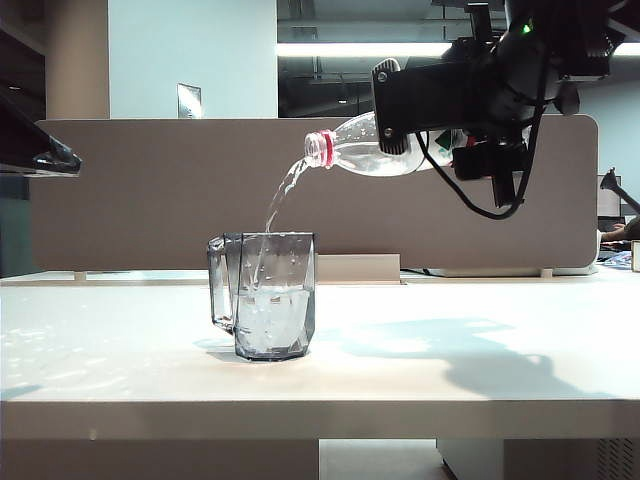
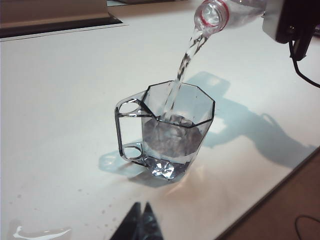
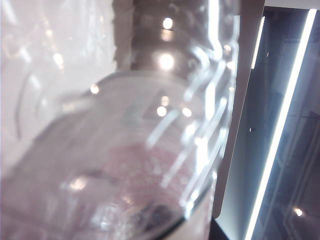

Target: Pick up the mineral water bottle on the table and pour water into the mug until it's half full.

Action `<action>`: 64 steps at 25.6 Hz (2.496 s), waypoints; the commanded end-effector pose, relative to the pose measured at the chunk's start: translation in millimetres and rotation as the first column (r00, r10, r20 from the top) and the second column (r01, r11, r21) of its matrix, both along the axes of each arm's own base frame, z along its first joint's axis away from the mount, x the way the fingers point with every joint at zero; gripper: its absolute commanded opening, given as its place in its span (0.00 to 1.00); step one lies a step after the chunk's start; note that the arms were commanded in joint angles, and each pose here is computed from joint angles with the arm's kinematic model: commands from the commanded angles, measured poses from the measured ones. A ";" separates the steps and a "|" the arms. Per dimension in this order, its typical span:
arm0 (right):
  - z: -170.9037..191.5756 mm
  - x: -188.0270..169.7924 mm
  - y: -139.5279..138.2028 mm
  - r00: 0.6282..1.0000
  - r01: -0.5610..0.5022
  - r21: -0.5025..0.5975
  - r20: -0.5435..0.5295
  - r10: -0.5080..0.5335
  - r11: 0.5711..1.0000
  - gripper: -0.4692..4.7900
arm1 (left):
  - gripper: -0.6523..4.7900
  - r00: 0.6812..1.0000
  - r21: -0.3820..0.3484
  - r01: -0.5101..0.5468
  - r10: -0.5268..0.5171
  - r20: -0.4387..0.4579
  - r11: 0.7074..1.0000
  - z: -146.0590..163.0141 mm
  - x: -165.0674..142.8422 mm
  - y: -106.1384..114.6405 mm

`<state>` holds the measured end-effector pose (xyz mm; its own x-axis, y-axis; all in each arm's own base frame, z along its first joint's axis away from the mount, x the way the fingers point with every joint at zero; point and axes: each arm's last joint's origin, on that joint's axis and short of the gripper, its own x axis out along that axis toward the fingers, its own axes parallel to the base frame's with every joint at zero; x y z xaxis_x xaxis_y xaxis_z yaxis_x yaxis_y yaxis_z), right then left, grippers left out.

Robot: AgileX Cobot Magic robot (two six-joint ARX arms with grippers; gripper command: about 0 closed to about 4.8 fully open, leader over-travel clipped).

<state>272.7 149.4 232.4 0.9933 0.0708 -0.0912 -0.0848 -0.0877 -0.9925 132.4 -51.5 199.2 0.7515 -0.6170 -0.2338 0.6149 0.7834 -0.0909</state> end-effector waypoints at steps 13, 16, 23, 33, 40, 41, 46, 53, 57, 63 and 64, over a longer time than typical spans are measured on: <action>5.5 -4.1 8.2 0.999 -0.039 0.376 -0.015 0.048 0.926 0.59 | 0.11 1.000 -0.005 0.001 -0.001 0.008 1.000 1.8 0.1 -0.2; 1.1 -5.7 11.0 0.991 -0.031 0.600 -0.084 0.101 0.800 0.59 | 0.11 1.000 -0.005 0.001 -0.001 0.008 1.000 1.8 0.1 -0.2; -10.0 -8.8 15.5 0.937 0.105 0.958 -0.186 0.295 0.268 0.58 | 0.11 1.000 -0.005 0.001 -0.001 0.008 1.000 1.8 0.1 -0.2; -76.5 -22.6 7.8 0.938 0.136 0.978 -0.075 0.338 -0.159 0.58 | 0.11 1.000 -0.005 0.001 -0.001 0.008 1.000 1.8 0.1 -0.2; -103.6 -24.5 19.5 0.920 0.190 0.974 -0.134 0.368 -0.120 0.58 | 0.11 1.000 -0.005 0.001 -0.001 0.008 1.000 1.8 0.1 -0.2; -109.0 -26.2 22.4 0.915 0.205 0.973 -0.152 0.373 -0.108 0.55 | 0.11 1.000 -0.005 0.001 -0.001 0.008 1.000 1.7 0.1 -0.2; -118.1 -27.1 25.2 0.910 0.218 0.971 -0.167 0.380 -0.096 0.54 | 0.11 1.000 -0.005 0.001 -0.001 0.008 1.000 1.7 0.1 -0.2; -120.8 -27.2 25.4 0.907 0.228 0.970 -0.179 0.382 -0.088 0.63 | 0.11 1.000 -0.005 0.001 -0.001 0.008 1.000 1.8 0.1 -0.2; -121.4 -27.8 24.9 0.906 0.231 0.969 -0.182 0.382 -0.086 0.79 | 0.11 1.000 -0.005 0.001 -0.001 0.008 1.000 1.8 0.1 -0.2; -128.3 -36.3 18.8 0.901 0.254 0.965 -0.211 0.379 -0.065 0.92 | 0.11 1.000 -0.005 0.001 -0.001 0.008 1.000 1.8 0.1 -0.2; -128.7 -38.6 17.4 0.901 0.250 0.966 -0.206 0.380 -0.068 0.94 | 0.11 1.000 -0.005 0.001 -0.001 0.008 1.000 1.8 0.1 -0.2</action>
